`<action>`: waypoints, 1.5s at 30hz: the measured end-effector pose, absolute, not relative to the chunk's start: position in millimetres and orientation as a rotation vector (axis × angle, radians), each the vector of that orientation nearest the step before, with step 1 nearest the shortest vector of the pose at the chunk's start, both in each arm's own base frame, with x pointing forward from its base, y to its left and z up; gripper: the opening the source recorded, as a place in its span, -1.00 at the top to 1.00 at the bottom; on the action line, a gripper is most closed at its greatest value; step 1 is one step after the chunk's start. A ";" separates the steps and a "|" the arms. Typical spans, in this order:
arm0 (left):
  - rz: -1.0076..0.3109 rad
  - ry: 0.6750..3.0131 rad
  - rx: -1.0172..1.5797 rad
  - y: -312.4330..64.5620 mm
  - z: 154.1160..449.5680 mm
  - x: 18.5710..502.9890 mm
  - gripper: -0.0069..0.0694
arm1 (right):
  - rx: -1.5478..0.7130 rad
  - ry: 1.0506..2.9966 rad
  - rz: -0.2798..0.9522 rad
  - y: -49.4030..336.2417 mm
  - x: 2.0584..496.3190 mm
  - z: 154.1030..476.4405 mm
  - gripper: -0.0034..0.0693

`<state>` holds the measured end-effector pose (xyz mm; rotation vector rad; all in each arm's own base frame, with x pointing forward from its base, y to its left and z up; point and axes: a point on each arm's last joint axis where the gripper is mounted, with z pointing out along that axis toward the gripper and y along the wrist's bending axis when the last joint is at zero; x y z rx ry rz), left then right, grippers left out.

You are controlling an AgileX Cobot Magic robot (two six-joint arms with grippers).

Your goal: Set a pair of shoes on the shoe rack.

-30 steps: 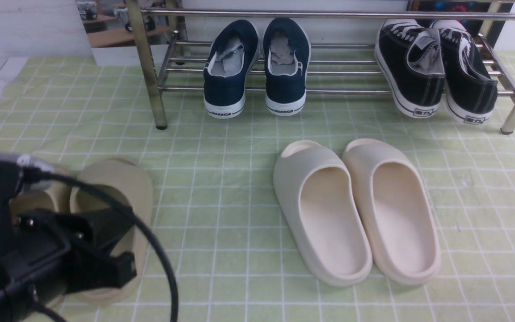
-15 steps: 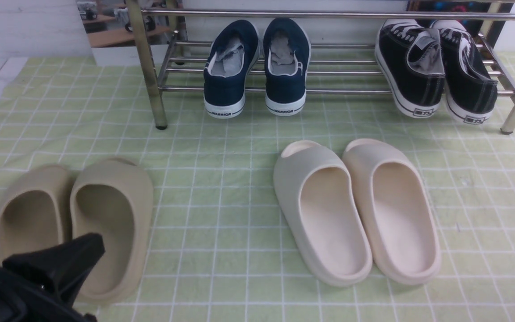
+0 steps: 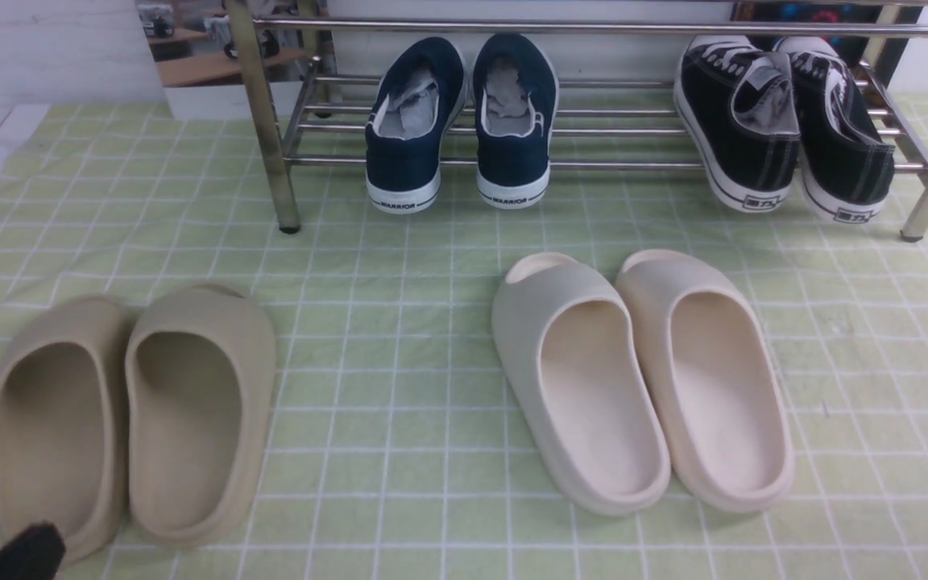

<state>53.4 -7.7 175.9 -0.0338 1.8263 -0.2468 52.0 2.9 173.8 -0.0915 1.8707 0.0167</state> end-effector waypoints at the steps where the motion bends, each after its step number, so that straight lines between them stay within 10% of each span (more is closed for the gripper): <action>1: -0.243 1.870 -0.042 -7.3 171.5 52.5 0.85 | -0.091 1.871 0.017 2.9 52.0 173.8 0.25; 45: -0.143 1.889 0.025 -6.9 169.1 52.0 0.85 | -0.091 1.871 0.017 2.9 52.0 173.8 0.25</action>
